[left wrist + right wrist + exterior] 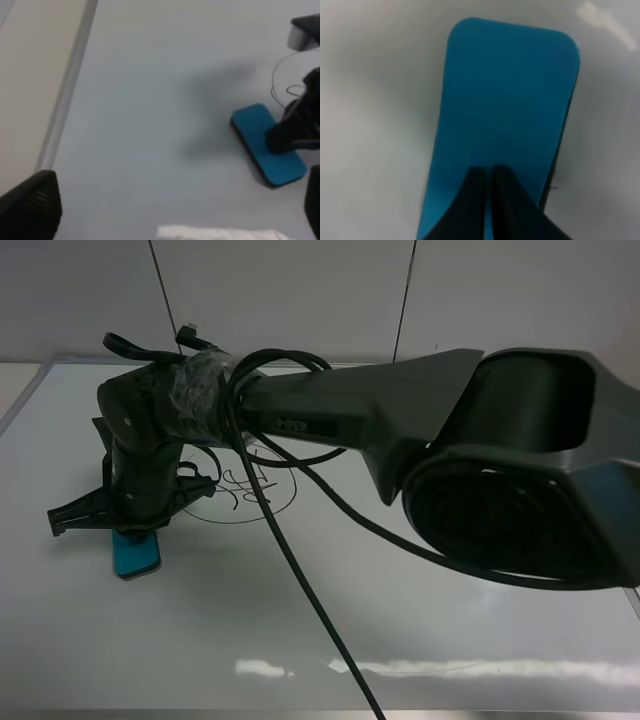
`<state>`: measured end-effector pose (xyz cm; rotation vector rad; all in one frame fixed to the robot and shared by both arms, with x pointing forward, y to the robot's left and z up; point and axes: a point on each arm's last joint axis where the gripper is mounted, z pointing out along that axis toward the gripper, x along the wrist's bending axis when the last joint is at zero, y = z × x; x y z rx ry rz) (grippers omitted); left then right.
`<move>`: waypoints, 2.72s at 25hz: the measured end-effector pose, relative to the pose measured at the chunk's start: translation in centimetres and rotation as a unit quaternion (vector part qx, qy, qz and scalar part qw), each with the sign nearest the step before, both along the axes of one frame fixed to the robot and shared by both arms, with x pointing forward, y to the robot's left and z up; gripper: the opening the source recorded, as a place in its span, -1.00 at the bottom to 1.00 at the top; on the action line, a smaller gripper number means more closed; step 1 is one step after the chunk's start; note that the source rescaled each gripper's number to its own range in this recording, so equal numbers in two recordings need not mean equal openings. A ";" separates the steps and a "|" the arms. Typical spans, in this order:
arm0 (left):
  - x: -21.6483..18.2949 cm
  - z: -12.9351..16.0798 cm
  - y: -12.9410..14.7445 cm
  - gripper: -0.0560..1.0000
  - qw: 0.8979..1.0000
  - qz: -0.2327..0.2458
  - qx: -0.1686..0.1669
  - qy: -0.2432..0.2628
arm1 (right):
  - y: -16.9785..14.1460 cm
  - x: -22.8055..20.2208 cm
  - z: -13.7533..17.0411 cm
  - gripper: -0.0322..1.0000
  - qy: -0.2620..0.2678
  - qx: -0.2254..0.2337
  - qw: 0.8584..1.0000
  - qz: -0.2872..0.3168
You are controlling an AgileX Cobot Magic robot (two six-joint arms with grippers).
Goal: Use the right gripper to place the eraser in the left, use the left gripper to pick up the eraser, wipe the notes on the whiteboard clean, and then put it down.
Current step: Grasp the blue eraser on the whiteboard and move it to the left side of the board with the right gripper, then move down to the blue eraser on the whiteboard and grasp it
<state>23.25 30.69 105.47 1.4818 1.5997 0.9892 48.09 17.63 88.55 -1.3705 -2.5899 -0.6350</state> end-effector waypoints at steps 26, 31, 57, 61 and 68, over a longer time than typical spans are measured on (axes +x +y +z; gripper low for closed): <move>0.0 0.0 0.0 0.96 1.000 0.000 0.000 0.000 | 2.1 -0.9 2.8 -0.84 -0.006 0.038 0.998 -0.041; 0.0 0.0 0.0 0.96 1.000 0.000 0.000 0.000 | 1.9 -0.7 5.5 -0.22 -0.038 0.054 0.997 -0.036; 0.0 0.0 0.0 0.96 1.000 0.000 0.000 0.000 | -6.2 1.8 18.3 0.99 -0.200 -0.081 0.970 0.112; 0.0 0.0 0.0 0.96 1.000 0.000 0.000 0.000 | -9.7 2.2 24.3 0.99 -0.242 -0.051 0.963 0.104; 0.0 0.0 0.0 0.96 1.000 0.000 0.000 0.000 | -15.2 1.3 32.1 0.99 -0.303 -0.001 0.949 0.086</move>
